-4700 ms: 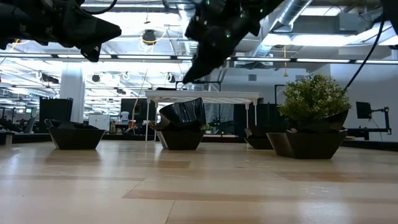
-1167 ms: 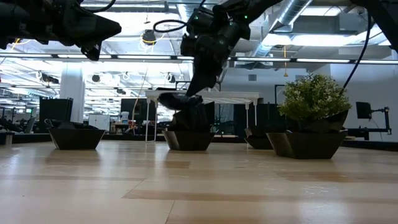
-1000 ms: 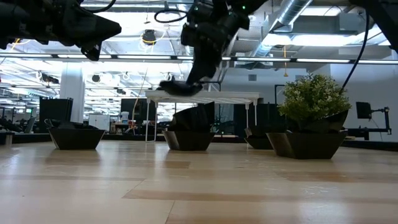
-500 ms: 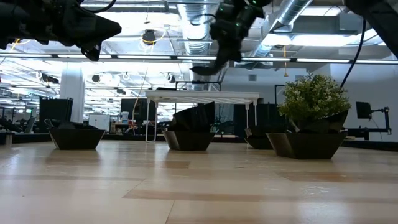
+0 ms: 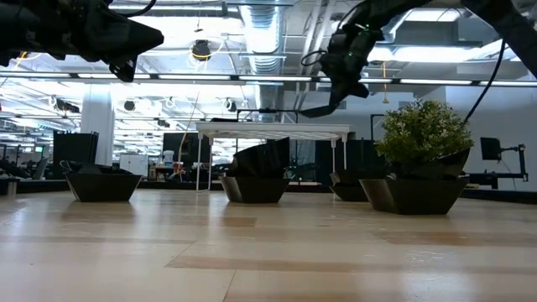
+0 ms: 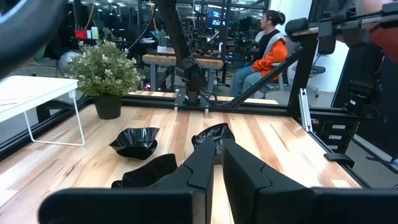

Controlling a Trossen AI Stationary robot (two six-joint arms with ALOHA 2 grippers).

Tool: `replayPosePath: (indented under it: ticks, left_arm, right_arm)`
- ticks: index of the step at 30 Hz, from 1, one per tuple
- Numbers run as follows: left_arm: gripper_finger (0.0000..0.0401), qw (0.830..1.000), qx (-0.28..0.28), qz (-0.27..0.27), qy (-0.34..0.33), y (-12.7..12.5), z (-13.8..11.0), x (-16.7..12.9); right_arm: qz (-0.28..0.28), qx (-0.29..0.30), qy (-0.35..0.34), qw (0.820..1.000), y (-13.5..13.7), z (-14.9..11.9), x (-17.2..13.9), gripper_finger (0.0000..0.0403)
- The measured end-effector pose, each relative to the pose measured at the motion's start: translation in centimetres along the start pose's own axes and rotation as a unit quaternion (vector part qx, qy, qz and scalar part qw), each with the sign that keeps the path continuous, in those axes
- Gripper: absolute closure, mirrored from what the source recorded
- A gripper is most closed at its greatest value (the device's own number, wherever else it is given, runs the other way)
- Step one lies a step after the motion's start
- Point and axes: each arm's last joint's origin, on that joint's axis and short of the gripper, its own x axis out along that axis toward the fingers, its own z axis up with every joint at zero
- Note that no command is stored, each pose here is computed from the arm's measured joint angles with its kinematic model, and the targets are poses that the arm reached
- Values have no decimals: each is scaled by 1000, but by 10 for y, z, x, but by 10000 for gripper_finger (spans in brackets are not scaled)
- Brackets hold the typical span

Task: Pick & Place Mini shaped plates
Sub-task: Put the black leaf shaped plate on the shelf

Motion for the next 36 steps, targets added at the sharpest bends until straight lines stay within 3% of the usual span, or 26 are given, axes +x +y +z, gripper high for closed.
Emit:
replayPosePath:
  ticks: [5, 18, 36]
  left_arm:
    - [368, 1000, 0, 0, 0, 0, 0, 0]
    - [368, 1000, 0, 0, 0, 0, 0, 0]
    - [368, 1000, 0, 0, 0, 0, 0, 0]
  right_arm:
    - [39, -11, -2, 999, -5, -2, 7, 402]
    - [49, -33, 41, 997, -11, -17, 33, 402]
    - [52, -81, 45, 994, -2, -16, 36, 394]
